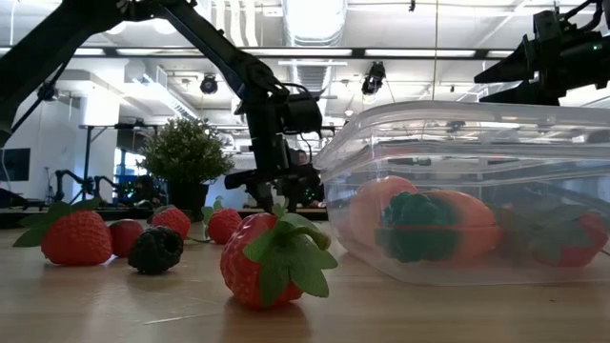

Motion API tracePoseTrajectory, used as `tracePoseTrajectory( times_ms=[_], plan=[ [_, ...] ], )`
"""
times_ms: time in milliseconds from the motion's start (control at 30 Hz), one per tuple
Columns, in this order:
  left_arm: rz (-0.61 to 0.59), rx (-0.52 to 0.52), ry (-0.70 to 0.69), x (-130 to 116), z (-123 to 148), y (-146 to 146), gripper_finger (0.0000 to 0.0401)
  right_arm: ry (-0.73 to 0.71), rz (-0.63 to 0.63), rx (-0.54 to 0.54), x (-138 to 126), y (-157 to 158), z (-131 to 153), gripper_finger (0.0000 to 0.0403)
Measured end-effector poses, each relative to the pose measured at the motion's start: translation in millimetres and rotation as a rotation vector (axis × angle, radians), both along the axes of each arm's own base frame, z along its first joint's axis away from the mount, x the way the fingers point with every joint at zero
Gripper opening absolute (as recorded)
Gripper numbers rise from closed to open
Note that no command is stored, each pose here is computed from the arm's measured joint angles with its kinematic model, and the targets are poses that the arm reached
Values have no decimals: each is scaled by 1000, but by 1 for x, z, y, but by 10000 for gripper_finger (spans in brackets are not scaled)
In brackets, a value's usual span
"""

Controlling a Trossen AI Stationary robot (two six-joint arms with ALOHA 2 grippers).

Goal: Pick and placing Produce into tupperware
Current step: Put the pink peach into the transparent container

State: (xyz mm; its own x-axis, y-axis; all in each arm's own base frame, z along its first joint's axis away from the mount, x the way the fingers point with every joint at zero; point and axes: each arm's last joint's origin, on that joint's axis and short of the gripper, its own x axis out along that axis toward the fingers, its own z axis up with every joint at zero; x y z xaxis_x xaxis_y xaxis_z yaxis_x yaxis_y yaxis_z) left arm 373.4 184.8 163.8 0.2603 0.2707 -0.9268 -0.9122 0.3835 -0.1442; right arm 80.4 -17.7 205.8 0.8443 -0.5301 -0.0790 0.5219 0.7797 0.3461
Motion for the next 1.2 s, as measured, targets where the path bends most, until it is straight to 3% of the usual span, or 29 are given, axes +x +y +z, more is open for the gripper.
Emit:
tracePoseTrajectory(
  times_ms=[200, 533, 667, 800, 933, 1033, 1200],
  plan=[
    [-23, -25, -4, 1, -1, -4, 108, 0, 0, 0, 0, 0, 0, 247],
    [-51, -64, -4, 3, 0, -13, 102, -1, 0, 0, 0, 0, 0, 252],
    [-113, -87, -59, 7, 20, -29, 102, 0, 0, 0, 0, 0, 0, 248],
    [-306, 28, -215, 14, 68, -60, 102, 0, 0, 0, 0, 0, 0, 246],
    [-529, 126, -362, 14, 115, -111, 102, 1, 0, 0, 0, 0, 0, 249],
    [-665, 138, -402, 12, 130, -152, 102, 2, 0, 0, 0, 0, 0, 252],
    [-828, 116, -491, 19, 130, -219, 102, 6, 0, 1, 0, 0, -1, 252]
  ],
)
